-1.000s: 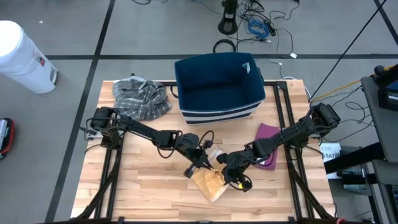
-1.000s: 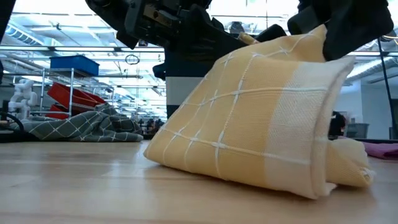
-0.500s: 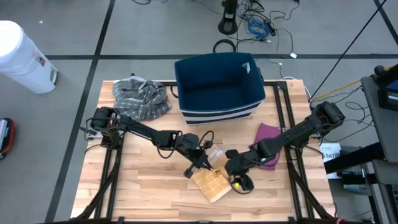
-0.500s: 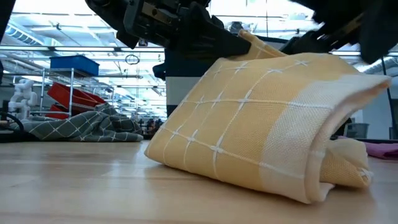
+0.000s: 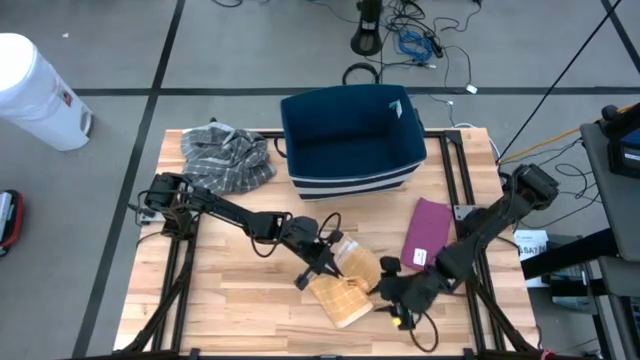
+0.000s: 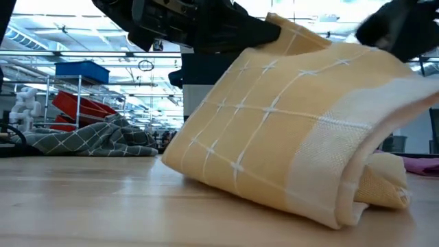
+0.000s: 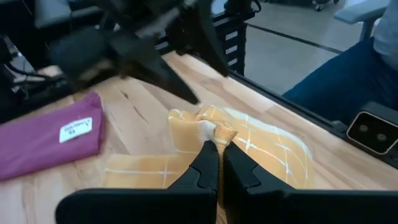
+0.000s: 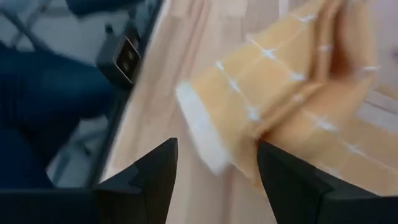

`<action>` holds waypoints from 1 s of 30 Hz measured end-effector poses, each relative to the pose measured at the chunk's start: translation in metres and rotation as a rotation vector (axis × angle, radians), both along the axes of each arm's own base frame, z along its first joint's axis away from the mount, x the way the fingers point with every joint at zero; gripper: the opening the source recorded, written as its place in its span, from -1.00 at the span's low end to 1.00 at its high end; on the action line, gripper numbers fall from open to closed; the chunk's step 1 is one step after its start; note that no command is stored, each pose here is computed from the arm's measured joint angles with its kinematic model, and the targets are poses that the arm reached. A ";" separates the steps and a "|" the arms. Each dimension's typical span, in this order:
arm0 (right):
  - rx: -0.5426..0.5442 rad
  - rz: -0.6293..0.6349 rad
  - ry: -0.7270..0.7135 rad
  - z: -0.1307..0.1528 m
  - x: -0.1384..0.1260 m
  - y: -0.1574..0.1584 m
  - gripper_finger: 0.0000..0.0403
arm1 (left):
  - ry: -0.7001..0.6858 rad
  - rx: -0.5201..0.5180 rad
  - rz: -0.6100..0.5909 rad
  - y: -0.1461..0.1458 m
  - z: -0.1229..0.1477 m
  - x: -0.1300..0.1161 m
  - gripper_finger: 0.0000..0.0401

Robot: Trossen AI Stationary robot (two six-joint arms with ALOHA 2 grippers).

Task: Fold towel
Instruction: Fold the yellow towel

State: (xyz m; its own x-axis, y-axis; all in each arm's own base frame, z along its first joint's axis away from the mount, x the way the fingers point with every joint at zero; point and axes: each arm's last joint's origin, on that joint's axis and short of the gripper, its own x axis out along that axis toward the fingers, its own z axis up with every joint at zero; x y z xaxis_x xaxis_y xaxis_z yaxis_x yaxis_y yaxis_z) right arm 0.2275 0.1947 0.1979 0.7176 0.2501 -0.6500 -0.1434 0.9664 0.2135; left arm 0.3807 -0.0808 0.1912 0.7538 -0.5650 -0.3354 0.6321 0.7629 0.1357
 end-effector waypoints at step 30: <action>-0.074 -0.346 -0.280 -0.116 0.038 0.050 0.03 | -0.147 -0.083 0.000 -0.001 0.017 0.005 -1.00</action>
State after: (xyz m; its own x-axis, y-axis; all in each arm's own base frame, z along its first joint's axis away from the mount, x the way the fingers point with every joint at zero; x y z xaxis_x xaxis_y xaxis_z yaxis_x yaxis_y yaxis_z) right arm 0.2659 0.2450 0.0820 0.9018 -0.0752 -0.4257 0.1483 0.9788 0.1412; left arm 0.3852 -0.0819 0.2078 0.7912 -0.5863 -0.1737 0.6103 0.7750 0.1639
